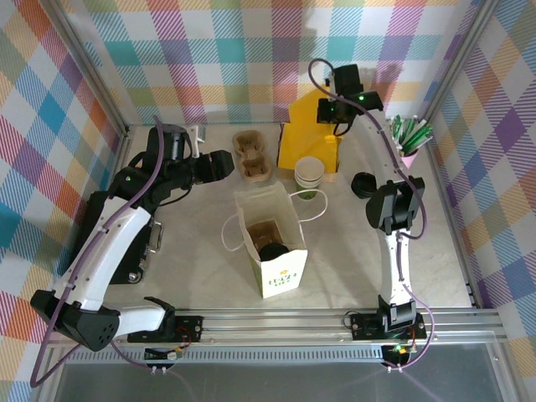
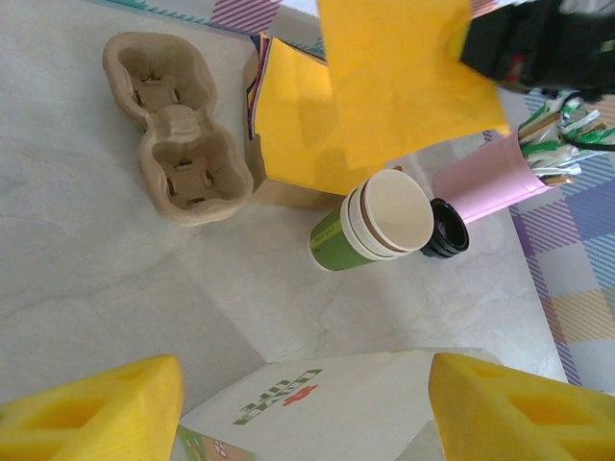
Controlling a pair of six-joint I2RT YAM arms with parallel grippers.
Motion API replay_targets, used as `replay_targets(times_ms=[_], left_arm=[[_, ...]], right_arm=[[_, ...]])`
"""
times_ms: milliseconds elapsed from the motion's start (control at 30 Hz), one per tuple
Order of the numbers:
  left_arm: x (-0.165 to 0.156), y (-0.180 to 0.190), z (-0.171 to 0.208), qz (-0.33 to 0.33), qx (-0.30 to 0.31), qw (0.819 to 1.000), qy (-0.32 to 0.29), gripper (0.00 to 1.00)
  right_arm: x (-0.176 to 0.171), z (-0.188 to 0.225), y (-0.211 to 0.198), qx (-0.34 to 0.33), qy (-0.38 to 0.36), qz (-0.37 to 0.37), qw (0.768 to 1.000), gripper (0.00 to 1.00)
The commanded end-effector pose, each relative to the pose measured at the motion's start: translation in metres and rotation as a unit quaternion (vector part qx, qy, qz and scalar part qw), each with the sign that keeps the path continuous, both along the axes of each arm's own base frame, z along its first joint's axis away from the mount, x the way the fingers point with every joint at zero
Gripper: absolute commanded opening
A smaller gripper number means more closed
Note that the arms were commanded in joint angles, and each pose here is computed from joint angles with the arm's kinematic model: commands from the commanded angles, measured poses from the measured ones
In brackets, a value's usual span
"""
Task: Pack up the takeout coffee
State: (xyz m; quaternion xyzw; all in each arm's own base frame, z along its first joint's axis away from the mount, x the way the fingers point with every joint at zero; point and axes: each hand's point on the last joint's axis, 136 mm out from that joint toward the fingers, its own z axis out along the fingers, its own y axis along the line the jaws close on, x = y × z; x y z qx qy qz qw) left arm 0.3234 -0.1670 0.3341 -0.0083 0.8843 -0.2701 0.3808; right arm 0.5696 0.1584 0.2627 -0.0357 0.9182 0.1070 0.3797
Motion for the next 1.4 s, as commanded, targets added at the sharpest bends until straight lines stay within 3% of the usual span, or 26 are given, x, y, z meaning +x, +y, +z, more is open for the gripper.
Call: replay_targets(times_ms=[0, 200, 400, 767, 1000, 1367], left_arm=[[-0.01, 0.001, 0.022, -0.008, -0.016, 1.0, -0.018, 0.68], [-0.017, -0.005, 0.028, -0.017, -0.026, 0.999, -0.022, 0.67], [-0.025, -0.003, 0.03, -0.015, -0.036, 0.999, -0.028, 0.67], [-0.045, 0.012, 0.028, 0.001, -0.032, 0.999, -0.037, 0.67], [-0.061, 0.02, 0.024, 0.006, -0.038, 0.998, -0.04, 0.66], [-0.074, 0.027, 0.024, 0.013, -0.042, 0.998, -0.043, 0.66]], right_arm=[[-0.031, 0.067, -0.004, 0.027, -0.037, 0.014, 0.999, 0.0], [-0.101, 0.144, 0.011, 0.1, -0.056, 0.061, 0.992, 0.0], [-0.192, 0.189, 0.027, 0.131, -0.048, 0.11, 0.984, 0.0], [-0.325, 0.185, 0.073, 0.107, 0.016, 0.173, 0.979, 0.0], [-0.363, 0.151, 0.092, 0.041, 0.054, 0.177, 0.982, 0.0], [-0.37, 0.121, 0.097, -0.076, 0.055, 0.153, 0.984, 0.0]])
